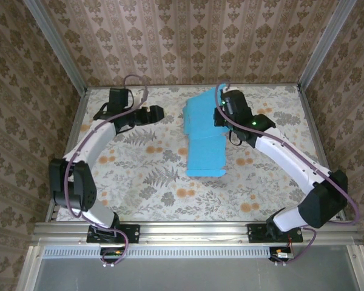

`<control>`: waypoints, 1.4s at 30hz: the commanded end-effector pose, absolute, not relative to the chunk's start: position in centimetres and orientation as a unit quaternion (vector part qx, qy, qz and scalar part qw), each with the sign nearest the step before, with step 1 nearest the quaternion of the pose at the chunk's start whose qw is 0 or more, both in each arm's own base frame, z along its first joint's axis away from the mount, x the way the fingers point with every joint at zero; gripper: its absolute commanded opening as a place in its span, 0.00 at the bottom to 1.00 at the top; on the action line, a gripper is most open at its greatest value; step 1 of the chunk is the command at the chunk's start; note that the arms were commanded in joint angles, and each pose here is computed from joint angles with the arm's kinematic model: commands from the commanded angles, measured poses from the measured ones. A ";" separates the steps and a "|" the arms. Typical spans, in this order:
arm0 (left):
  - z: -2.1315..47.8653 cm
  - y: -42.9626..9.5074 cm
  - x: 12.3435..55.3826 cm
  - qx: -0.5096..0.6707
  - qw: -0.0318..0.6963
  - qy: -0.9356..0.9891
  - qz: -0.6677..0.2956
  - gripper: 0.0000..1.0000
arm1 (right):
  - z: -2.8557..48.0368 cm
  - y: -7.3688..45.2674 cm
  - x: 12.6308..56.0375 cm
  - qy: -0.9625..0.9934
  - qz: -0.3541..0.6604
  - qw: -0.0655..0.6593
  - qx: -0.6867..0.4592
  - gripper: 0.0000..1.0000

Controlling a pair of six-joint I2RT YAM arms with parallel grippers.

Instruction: Fold the paper box

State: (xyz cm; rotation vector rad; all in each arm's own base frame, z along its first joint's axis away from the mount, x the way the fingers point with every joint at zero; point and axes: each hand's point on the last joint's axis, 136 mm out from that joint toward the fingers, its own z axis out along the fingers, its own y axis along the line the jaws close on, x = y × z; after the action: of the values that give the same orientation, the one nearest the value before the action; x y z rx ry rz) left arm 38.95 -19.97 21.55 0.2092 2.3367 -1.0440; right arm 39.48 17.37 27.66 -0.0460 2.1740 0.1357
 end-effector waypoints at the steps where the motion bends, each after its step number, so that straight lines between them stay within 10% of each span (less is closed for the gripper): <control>1: 20.6 -18.2 37.1 0.049 0.267 0.875 -0.401 0.75 | 27.9 15.0 38.2 0.883 -0.132 0.443 -0.080 0.14; 22: 18.4 -14.6 33.8 -0.012 0.267 0.873 -0.408 0.75 | 35.2 17.0 37.6 0.773 -0.376 0.472 -0.196 0.16; 42: 17.6 -12.4 30.7 -0.085 0.251 0.884 -0.386 0.74 | 21.9 31.6 32.3 0.865 -0.114 0.368 -0.321 0.21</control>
State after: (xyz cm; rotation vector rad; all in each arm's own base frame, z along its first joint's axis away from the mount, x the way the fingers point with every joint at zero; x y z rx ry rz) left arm 31.61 -13.02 17.71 -0.1649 2.3837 -1.0543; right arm 33.96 28.79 21.07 -0.8656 2.1629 -0.5178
